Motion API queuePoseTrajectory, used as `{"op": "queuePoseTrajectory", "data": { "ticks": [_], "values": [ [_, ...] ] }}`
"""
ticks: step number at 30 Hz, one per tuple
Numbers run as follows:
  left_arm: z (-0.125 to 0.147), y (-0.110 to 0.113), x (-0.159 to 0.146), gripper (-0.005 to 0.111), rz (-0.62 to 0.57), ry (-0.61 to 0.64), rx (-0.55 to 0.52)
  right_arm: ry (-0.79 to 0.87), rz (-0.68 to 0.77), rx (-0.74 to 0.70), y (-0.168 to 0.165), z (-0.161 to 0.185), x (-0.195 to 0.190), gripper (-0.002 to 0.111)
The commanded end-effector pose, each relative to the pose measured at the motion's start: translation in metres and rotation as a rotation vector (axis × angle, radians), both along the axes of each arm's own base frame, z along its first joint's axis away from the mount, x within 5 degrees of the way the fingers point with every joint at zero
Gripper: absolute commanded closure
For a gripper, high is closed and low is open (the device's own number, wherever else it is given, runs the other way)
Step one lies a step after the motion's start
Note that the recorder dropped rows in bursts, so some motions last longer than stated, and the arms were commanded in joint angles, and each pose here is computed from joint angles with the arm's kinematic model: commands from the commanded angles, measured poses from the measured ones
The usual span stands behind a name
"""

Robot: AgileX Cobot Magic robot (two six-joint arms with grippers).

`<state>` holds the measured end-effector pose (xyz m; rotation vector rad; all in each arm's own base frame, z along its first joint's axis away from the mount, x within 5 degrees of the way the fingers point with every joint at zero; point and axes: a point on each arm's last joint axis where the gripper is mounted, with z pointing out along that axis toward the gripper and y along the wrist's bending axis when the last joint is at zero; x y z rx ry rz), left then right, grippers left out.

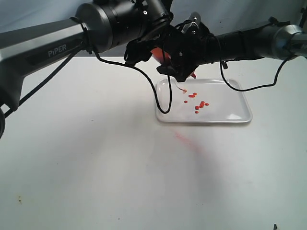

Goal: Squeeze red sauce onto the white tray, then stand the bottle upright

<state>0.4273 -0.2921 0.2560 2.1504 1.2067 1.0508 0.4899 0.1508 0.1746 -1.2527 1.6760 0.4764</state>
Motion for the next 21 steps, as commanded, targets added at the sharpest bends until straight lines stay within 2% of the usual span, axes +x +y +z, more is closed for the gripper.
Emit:
{"op": "queuePoseTrajectory", "data": {
  "ticks": [1, 8, 14, 21],
  "values": [
    [0.016, 0.002, -0.002, 0.107, 0.016, -0.035, -0.035, 0.012, 0.015, 0.03, -0.001, 0.006, -0.002, 0.108],
    [0.01, 0.008, -0.006, 0.107, 0.09, 0.044, -0.016, 0.039, 0.046, -0.029, -0.002, 0.001, -0.005, 0.108],
    [0.007, 0.013, -0.01, 0.107, 0.184, 0.092, -0.045, 0.097, 0.133, -0.037, 0.0, -0.001, -0.014, 0.108],
    [0.004, 0.018, -0.008, 0.107, 0.249, 0.123, -0.096, 0.086, 0.083, -0.056, -0.003, 0.012, -0.013, 0.108]
  ]
}}
